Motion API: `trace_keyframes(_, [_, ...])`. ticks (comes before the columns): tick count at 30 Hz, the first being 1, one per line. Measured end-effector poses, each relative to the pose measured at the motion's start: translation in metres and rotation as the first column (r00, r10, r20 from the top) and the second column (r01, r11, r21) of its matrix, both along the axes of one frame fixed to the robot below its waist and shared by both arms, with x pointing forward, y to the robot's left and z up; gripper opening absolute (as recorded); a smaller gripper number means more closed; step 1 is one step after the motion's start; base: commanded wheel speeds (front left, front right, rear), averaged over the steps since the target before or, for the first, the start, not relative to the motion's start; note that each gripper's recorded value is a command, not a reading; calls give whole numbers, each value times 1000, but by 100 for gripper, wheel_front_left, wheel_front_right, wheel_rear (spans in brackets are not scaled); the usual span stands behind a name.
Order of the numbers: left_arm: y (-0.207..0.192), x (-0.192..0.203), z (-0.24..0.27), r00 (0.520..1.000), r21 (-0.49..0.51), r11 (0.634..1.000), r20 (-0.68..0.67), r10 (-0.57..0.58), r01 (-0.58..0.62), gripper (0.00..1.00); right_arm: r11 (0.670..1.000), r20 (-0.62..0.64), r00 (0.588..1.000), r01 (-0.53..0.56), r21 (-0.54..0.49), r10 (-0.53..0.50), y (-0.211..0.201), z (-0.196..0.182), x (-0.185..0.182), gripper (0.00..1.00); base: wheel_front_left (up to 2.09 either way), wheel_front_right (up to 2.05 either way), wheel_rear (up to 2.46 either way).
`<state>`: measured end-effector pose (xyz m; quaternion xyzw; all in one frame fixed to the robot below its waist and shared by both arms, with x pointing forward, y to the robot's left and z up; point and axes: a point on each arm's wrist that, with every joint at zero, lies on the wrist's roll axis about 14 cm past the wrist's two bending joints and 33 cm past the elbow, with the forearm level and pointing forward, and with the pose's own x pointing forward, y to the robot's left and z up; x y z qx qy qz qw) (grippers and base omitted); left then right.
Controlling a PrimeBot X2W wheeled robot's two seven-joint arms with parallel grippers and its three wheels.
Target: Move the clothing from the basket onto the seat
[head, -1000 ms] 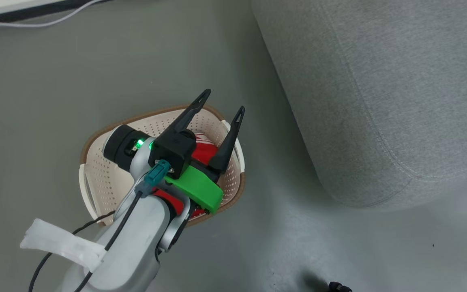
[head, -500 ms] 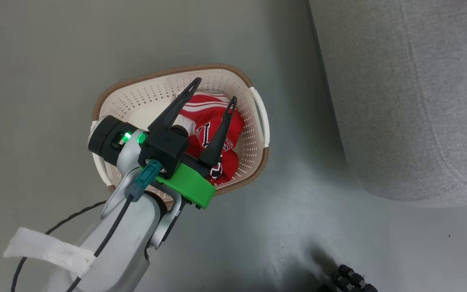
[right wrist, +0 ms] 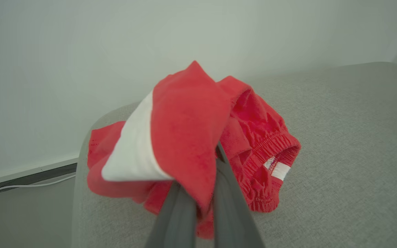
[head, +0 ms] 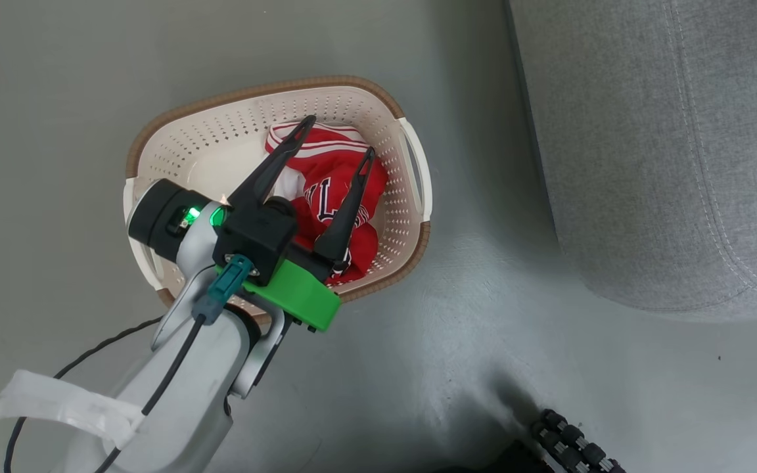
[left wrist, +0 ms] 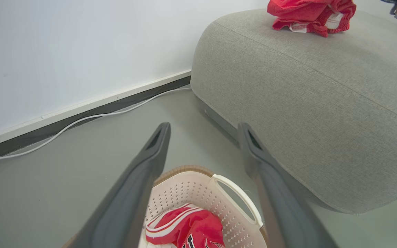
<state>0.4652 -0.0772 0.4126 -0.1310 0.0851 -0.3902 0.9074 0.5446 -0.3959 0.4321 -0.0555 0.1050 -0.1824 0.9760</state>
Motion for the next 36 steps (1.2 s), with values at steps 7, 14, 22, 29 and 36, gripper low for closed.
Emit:
trace_keyframes(7, [-4,-1,3,1000,-5,1000,9,-10,10,100,1000,-67,998,-5,18,6,5,-23,-17,76,0,0,0])
trace_keyframes(14, [-5,0,9,1000,-13,1000,23,-9,9,100,999,-64,997,-33,20,35,11,-21,-19,100,0,0,0])
trace_keyframes(22, [0,9,24,998,-49,998,60,35,-32,100,993,-81,990,-110,32,113,36,-25,-33,100,0,0,0])
trace_keyframes(29, [1,4,39,996,-82,995,75,56,-50,100,992,-81,988,-128,17,129,38,-15,-57,100,0,0,0])
trace_keyframes(36, [9,-5,51,993,-89,992,72,94,-88,100,985,-24,985,-171,8,172,50,11,-67,100,0,0,0])
